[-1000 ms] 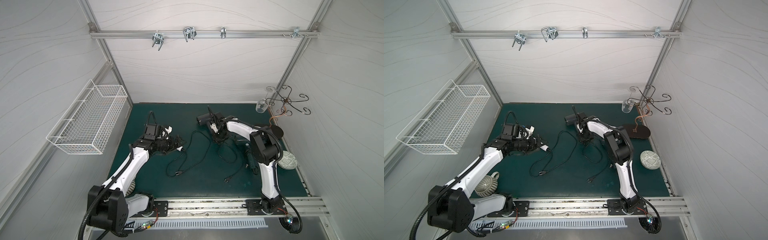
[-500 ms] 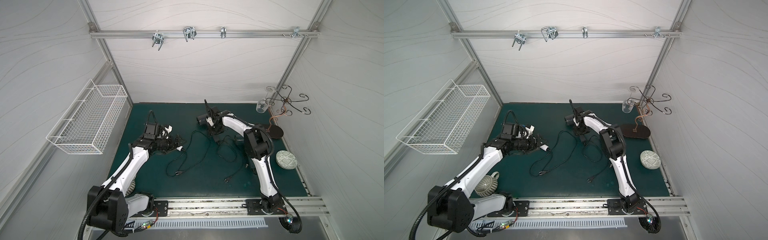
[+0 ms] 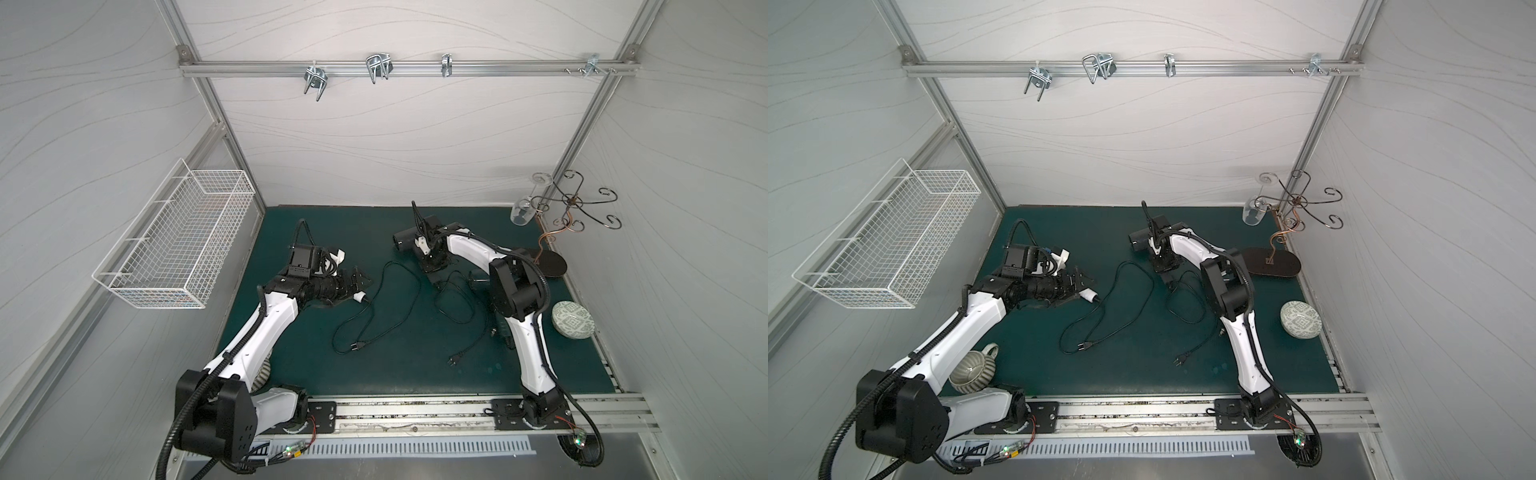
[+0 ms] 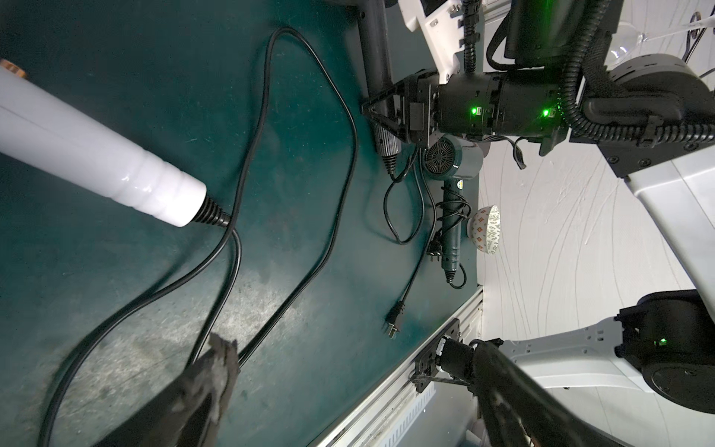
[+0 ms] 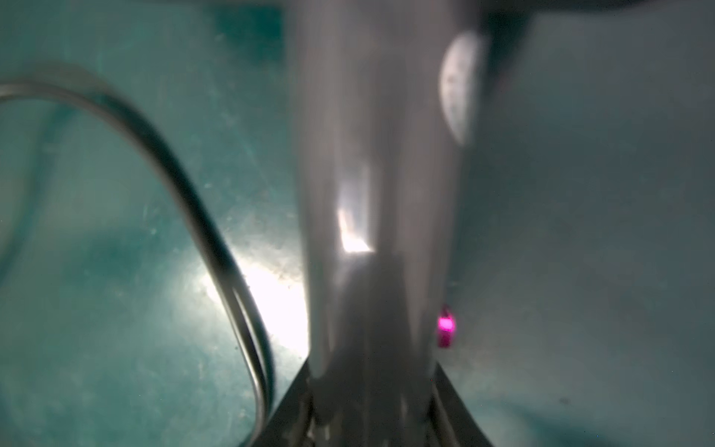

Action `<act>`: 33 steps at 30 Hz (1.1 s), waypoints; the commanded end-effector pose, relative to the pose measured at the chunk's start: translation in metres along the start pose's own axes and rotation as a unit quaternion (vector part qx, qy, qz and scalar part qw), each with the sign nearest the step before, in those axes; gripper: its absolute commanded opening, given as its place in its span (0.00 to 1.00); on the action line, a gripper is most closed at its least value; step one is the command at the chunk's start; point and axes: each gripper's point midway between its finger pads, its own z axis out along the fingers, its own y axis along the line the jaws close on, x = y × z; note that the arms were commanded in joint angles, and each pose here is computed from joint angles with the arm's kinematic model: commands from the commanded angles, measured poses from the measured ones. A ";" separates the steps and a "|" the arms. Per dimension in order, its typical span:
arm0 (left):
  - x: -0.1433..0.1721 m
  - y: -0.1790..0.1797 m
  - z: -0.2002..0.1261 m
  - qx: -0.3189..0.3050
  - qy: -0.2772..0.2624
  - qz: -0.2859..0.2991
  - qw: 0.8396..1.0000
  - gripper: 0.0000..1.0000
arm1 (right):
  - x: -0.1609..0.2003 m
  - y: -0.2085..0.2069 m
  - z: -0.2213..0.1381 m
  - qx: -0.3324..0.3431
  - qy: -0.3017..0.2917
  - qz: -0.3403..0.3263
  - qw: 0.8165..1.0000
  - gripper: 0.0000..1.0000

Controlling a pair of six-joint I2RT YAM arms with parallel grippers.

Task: Wrap the cord around the hair dryer
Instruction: Pick up the hair dryer from the center of the board.

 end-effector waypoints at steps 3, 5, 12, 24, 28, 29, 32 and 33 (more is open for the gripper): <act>-0.018 -0.020 -0.007 0.022 -0.018 0.024 0.999 0.98 | 0.030 0.000 0.023 -0.008 0.051 -0.004 0.999 0.06; -0.021 -0.024 -0.010 0.024 -0.023 0.028 0.999 0.98 | 0.029 0.000 0.024 -0.010 0.051 -0.007 0.999 0.00; -0.031 -0.032 -0.010 0.035 -0.031 0.026 0.999 0.98 | 0.019 0.000 0.012 -0.014 0.032 -0.017 0.999 0.00; -0.040 -0.040 -0.017 0.032 -0.046 0.046 0.997 0.98 | -0.004 0.004 -0.027 -0.023 -0.027 -0.016 0.999 0.00; -0.044 -0.044 -0.019 0.033 -0.049 0.058 0.997 0.98 | -0.008 0.009 -0.044 -0.029 -0.043 -0.019 0.998 0.00; -0.045 -0.045 -0.020 0.033 -0.050 0.059 0.996 0.98 | -0.010 0.011 -0.048 -0.030 -0.047 -0.021 0.998 0.00; -0.047 -0.046 -0.019 0.034 -0.050 0.065 0.996 0.98 | -0.014 0.018 -0.066 -0.033 -0.063 -0.032 0.997 0.00; -0.048 -0.046 -0.019 0.035 -0.050 0.066 0.996 0.98 | -0.015 0.021 -0.072 -0.034 -0.069 -0.037 0.996 0.00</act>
